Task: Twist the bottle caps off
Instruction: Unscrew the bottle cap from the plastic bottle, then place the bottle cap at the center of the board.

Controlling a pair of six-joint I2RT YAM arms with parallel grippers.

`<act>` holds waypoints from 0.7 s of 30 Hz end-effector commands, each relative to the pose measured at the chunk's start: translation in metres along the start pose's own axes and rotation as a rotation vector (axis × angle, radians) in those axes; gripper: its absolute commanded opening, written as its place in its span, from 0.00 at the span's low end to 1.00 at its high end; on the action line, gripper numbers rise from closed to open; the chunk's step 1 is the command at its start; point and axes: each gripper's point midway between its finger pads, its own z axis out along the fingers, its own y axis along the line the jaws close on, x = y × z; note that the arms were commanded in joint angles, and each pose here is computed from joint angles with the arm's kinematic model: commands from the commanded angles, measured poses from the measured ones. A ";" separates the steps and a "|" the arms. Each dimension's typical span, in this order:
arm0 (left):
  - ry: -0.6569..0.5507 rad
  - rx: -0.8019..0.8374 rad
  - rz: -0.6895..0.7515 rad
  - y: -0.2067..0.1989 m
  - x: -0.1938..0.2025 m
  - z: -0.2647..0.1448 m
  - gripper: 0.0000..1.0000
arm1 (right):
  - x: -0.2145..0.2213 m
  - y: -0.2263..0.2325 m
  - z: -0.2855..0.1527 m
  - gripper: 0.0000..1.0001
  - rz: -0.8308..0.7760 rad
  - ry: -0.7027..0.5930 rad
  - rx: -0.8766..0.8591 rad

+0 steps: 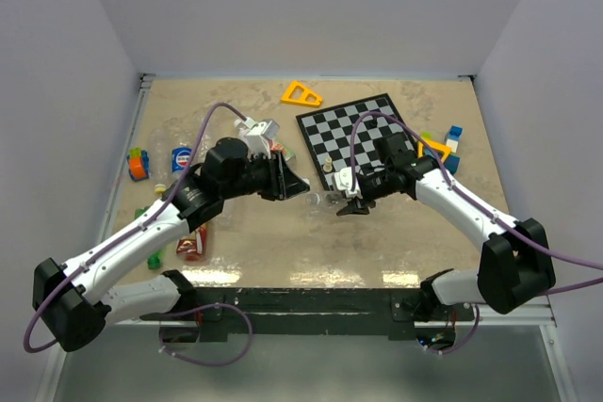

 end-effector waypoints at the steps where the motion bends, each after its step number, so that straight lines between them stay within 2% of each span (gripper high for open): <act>1: 0.001 0.003 -0.107 -0.009 -0.008 -0.004 0.00 | -0.003 0.002 -0.001 0.00 -0.009 -0.011 -0.002; 12: -0.051 -0.107 -0.054 0.023 -0.017 -0.010 0.00 | -0.004 0.002 -0.002 0.00 -0.013 -0.012 -0.002; 16: -0.110 -0.229 0.109 0.048 -0.035 -0.014 0.00 | -0.004 0.001 -0.002 0.00 -0.012 -0.011 0.000; 19: -0.161 -0.408 0.274 0.090 -0.066 -0.021 0.00 | -0.005 0.001 -0.003 0.00 -0.014 -0.013 0.002; 21: -0.172 -0.485 0.301 0.118 -0.090 -0.024 0.00 | -0.006 0.001 -0.003 0.00 -0.018 -0.014 0.002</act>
